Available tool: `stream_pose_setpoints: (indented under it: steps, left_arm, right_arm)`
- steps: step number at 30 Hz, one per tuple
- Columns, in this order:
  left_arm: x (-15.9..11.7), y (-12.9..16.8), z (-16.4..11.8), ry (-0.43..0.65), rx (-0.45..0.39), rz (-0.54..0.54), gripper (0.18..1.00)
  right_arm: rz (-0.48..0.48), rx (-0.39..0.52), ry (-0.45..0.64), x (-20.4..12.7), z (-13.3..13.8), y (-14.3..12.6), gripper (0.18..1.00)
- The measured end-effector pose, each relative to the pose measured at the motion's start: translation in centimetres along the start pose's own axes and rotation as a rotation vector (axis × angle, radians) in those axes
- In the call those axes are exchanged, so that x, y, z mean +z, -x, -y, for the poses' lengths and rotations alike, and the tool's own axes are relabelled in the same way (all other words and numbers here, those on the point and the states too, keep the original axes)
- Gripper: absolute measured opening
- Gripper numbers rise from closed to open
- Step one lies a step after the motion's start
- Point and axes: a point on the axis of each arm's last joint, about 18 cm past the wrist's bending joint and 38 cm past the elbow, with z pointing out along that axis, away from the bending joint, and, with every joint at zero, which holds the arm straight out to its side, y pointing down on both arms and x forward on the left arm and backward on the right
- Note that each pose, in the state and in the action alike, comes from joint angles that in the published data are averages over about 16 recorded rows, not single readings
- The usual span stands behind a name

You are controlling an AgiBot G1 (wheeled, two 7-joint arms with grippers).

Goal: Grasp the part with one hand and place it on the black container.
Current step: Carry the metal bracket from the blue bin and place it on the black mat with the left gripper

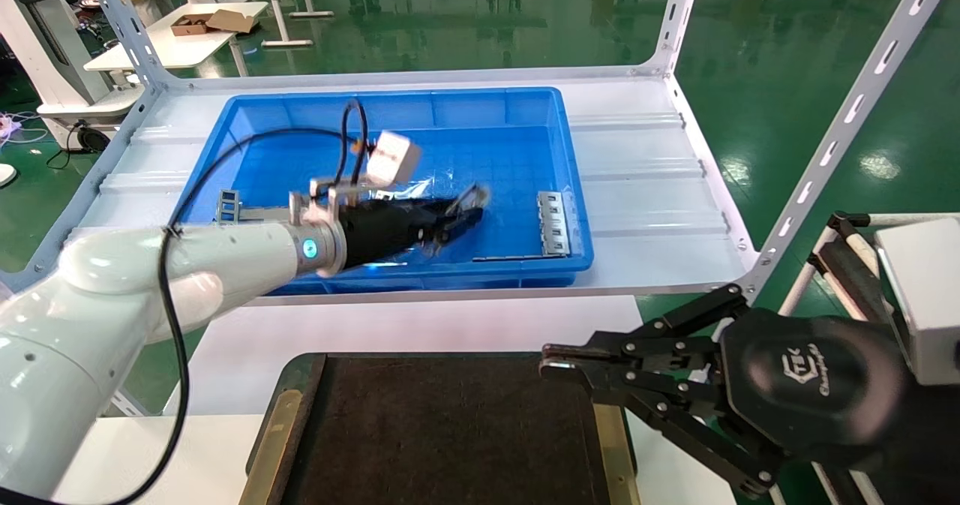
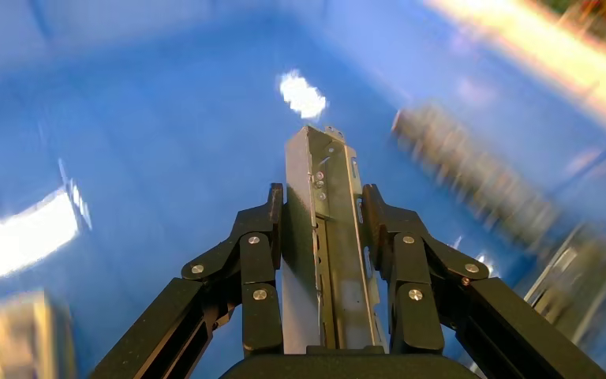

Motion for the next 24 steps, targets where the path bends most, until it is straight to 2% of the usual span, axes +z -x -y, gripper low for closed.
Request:
stream_pose_setpoints:
  steps: [6,12,18,24]
  left_arm:
    - [-2.1,-0.2,2.8,-0.071,0.026,-0.082,0.405]
    - [-5.3,-0.9,4.5,-0.124,0.084,-0.205,0.405]
    - [-8.9,-2.2,4.4,-0.144,0.142,-0.336,0.404]
    - [-12.1,-3.9,2.8,-0.133,0.171,-0.437,0.404]
  right_arm:
    - [0.0,0.0,0.0,0.0,0.0,0.0,0.207]
    - [0.0,0.0,0.0,0.0,0.0,0.0,0.193]
    - [0.0,0.0,0.0,0.0,0.0,0.0,0.191]
    - [0.0,0.0,0.0,0.0,0.0,0.0,0.191]
